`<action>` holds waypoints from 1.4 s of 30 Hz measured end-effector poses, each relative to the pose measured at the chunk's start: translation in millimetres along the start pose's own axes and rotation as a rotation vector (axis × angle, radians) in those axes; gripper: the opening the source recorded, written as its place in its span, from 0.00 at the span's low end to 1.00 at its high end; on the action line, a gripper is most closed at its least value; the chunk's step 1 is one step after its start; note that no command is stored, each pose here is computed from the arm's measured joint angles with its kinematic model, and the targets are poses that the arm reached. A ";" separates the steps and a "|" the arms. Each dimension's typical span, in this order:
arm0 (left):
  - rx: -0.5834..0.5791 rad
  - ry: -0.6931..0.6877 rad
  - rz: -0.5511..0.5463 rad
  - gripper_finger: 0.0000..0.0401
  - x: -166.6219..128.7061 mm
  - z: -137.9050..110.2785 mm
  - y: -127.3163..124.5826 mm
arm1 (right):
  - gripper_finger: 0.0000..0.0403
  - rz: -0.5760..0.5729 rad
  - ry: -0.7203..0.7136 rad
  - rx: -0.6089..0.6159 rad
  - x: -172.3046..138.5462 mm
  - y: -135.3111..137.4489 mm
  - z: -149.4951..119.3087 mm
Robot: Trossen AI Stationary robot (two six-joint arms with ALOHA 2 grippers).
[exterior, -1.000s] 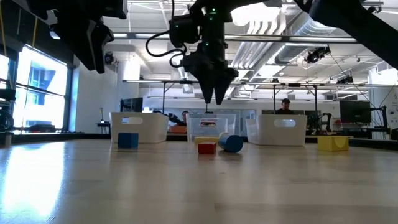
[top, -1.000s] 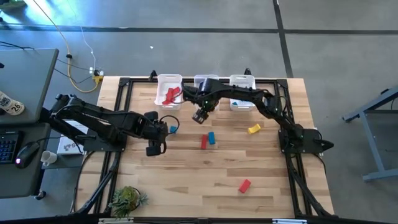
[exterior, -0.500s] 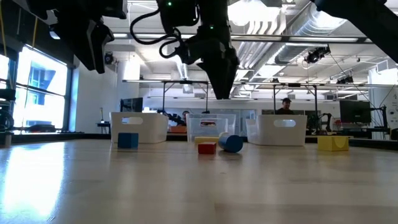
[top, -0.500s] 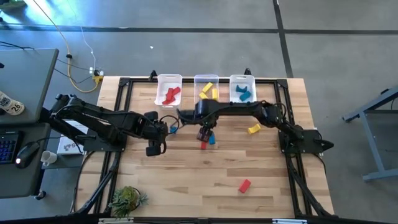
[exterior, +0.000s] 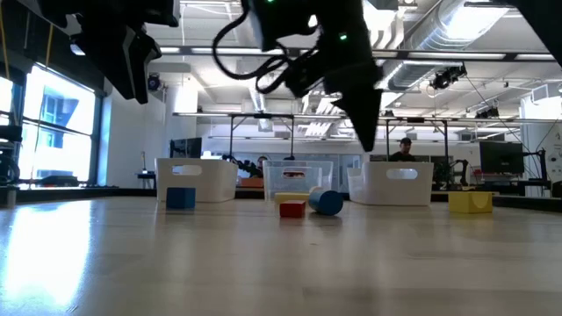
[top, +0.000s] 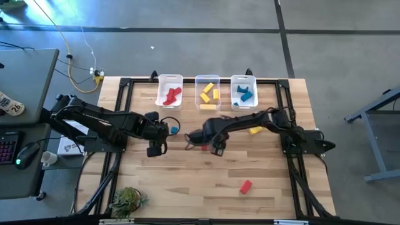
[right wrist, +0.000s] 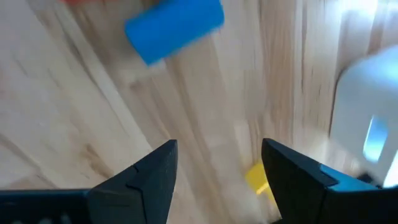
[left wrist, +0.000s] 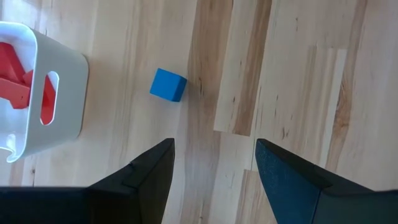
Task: Sort & place blocks by color
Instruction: Put the blue block into the right white bin
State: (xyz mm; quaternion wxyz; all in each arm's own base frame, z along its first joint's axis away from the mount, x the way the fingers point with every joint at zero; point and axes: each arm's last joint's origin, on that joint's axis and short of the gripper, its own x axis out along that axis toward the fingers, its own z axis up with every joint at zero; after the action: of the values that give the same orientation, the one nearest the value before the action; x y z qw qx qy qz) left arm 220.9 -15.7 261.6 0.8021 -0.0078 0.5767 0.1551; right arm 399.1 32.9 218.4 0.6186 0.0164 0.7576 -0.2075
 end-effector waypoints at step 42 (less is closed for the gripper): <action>0.025 -0.007 0.002 0.53 0.0 0.6 -0.1 | 0.55 0.326 -0.557 0.727 -15.4 25.3 -41.3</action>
State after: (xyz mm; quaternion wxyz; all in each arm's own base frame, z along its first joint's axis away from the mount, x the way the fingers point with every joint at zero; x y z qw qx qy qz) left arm 221.4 -15.7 261.7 0.8038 0.0035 0.5760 0.1486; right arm 371.3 73.4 231.6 0.7765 0.2938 0.4292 -0.3557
